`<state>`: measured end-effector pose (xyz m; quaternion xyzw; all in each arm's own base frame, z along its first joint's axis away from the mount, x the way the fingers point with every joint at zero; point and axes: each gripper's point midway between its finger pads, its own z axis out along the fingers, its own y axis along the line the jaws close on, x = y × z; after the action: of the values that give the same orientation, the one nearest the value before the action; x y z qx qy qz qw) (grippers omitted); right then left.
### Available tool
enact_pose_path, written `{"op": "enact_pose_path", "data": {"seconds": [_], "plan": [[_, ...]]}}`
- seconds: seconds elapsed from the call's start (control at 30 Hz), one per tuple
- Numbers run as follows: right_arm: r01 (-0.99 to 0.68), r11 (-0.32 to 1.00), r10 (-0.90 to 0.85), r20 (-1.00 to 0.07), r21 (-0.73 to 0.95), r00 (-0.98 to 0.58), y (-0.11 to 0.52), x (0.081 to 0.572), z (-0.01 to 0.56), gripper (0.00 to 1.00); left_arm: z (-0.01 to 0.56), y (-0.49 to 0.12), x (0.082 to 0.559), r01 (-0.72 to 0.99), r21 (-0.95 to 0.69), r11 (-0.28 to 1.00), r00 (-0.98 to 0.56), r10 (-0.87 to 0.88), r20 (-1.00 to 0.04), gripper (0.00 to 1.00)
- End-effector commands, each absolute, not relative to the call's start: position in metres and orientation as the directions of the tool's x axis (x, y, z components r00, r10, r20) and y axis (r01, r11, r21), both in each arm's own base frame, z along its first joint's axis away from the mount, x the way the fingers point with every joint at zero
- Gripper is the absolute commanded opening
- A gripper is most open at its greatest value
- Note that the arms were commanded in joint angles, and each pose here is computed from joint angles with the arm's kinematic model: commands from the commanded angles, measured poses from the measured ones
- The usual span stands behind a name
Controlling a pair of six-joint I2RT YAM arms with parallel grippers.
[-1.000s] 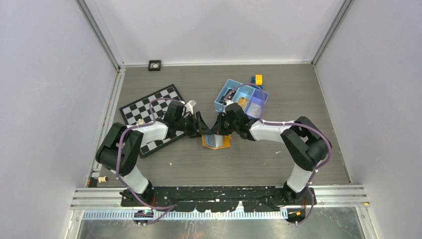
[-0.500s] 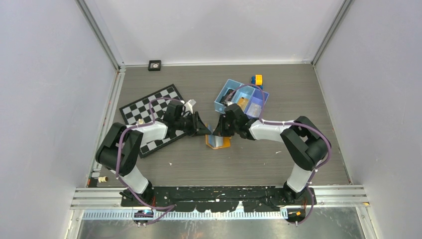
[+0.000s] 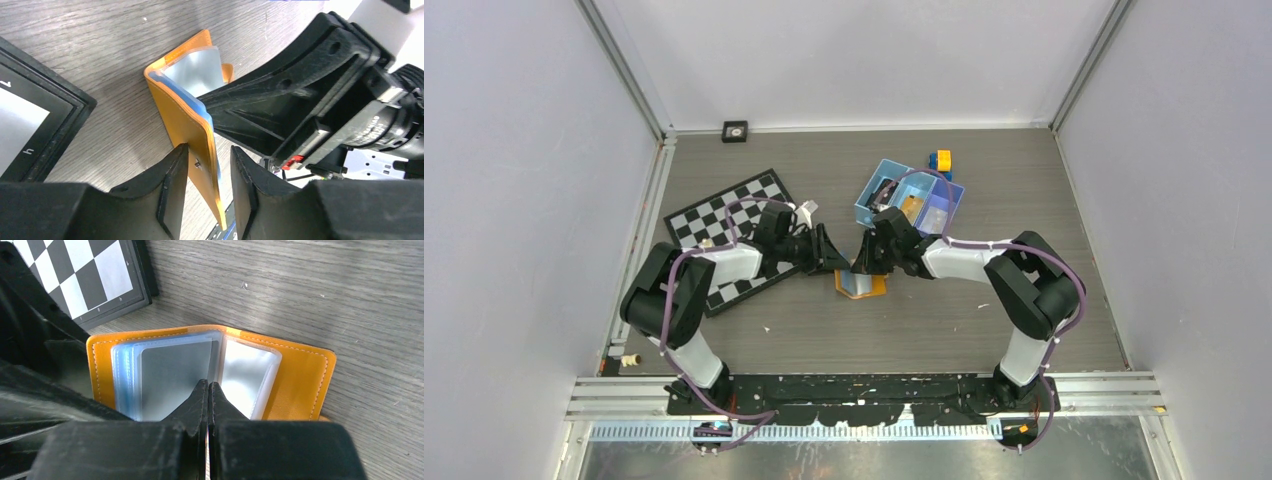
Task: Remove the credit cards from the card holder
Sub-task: Remove the credit card from the card holder.
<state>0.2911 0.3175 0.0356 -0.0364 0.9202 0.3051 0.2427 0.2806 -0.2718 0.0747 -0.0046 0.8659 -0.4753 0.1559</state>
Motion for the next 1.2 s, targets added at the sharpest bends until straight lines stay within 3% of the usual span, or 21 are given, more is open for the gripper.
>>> {"op": "enact_pose_path", "data": {"seconds": [0.0,0.13,0.23,0.47,0.7,0.83,1.17], "plan": [[-0.224,0.787,0.102,-0.479,0.575,-0.872,0.328,0.298,0.050,0.00,0.076,-0.275,0.287,0.157,-0.829,0.536,-0.949,-0.150,-0.276,0.33],[-0.213,0.795,0.098,-0.468,0.567,-0.878,0.327,0.298,0.046,0.01,0.079,-0.275,0.288,0.165,-0.830,0.533,-0.947,-0.150,-0.285,0.16],[-0.199,0.808,0.094,-0.455,0.554,-0.885,0.325,0.298,0.042,0.00,0.087,-0.276,0.287,0.190,-0.835,0.517,-0.940,-0.149,-0.307,0.12],[-0.194,0.808,0.078,-0.427,0.556,-0.901,0.329,0.296,0.035,0.00,0.104,-0.282,0.284,0.232,-0.863,0.449,-0.934,-0.146,-0.327,0.12],[-0.191,0.800,0.072,-0.407,0.569,-0.911,0.332,0.294,0.032,0.00,0.106,-0.287,0.283,0.227,-0.887,0.402,-0.941,-0.146,-0.307,0.26],[-0.189,0.799,0.071,-0.402,0.571,-0.913,0.332,0.293,0.031,0.00,0.099,-0.287,0.284,0.212,-0.883,0.418,-0.944,-0.148,-0.296,0.27],[-0.183,0.796,0.083,-0.403,0.577,-0.911,0.332,0.294,0.033,0.02,0.088,-0.284,0.285,0.187,-0.866,0.463,-0.949,-0.142,-0.281,0.02]]}}
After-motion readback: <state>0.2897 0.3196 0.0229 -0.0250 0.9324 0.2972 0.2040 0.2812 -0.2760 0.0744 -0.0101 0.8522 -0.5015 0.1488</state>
